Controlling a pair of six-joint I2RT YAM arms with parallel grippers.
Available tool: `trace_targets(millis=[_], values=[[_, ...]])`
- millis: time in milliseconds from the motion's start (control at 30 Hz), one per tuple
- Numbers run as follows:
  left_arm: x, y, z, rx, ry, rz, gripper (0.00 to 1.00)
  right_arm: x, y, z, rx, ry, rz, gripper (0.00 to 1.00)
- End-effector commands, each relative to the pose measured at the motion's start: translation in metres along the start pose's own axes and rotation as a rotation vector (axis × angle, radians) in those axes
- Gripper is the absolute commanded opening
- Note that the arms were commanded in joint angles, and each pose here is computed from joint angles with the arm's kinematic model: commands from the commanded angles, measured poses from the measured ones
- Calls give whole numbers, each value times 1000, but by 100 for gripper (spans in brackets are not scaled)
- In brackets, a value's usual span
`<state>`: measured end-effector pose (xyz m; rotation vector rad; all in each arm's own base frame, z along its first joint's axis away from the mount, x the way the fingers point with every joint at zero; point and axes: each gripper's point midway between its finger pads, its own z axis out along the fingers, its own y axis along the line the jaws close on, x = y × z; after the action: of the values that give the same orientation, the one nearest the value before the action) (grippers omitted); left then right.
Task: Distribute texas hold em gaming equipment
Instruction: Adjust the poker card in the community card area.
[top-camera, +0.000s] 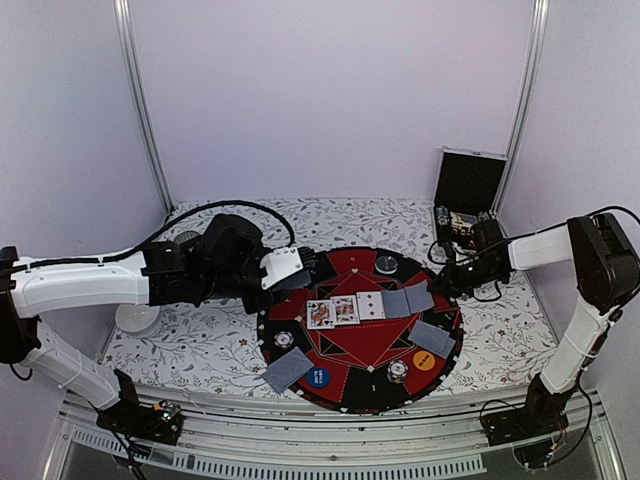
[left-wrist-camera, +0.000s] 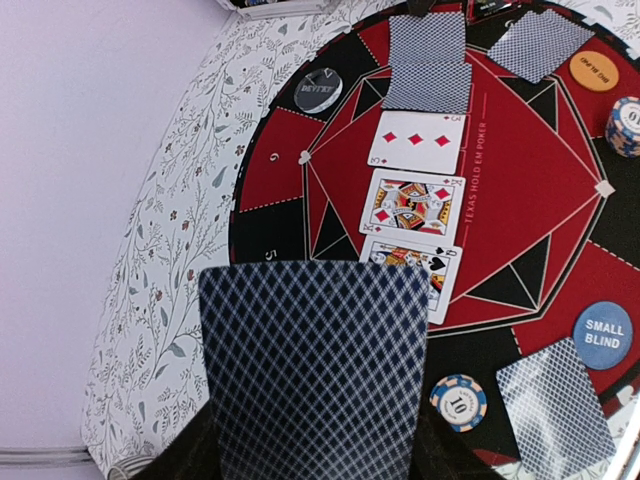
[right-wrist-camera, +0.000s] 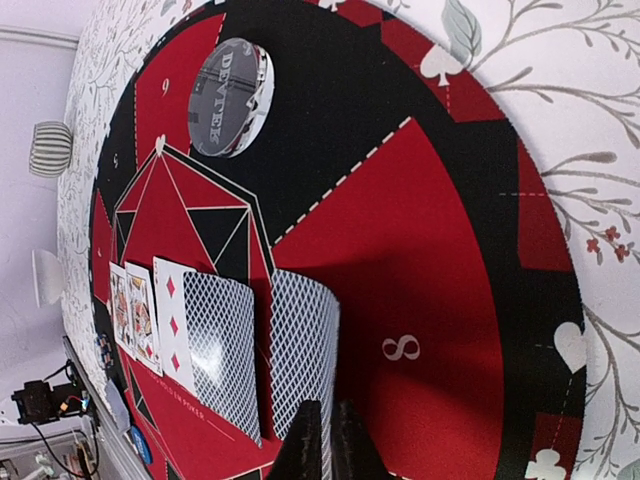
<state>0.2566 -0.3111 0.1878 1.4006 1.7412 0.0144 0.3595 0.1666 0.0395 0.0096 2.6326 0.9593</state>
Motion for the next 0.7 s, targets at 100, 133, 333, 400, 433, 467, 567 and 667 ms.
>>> trace_targets(millis=[100,133,333,400,433,467,567,667], values=[[-4,-2,-4,-7,-19,13,53,-5,6,-6,17,-8,-30,29],[-5,-2,-4,-8,-20,13,53,-8,5,-8,31,-13,-34,33],[-4,-1,-3,-14,-20,10,53,-32,10,-23,99,-64,-87,64],[-1,-1,-1,-19,-10,6,53,-43,14,-33,129,-94,-112,98],[0,-1,1,-23,-6,2,53,-52,15,-39,153,-121,-131,99],[2,0,3,-24,0,-6,53,-58,18,-46,165,-140,-147,99],[10,10,14,-20,34,-74,53,-74,24,-67,221,-216,-197,99],[22,30,33,-10,89,-222,53,-83,35,-89,240,-288,-239,99]])
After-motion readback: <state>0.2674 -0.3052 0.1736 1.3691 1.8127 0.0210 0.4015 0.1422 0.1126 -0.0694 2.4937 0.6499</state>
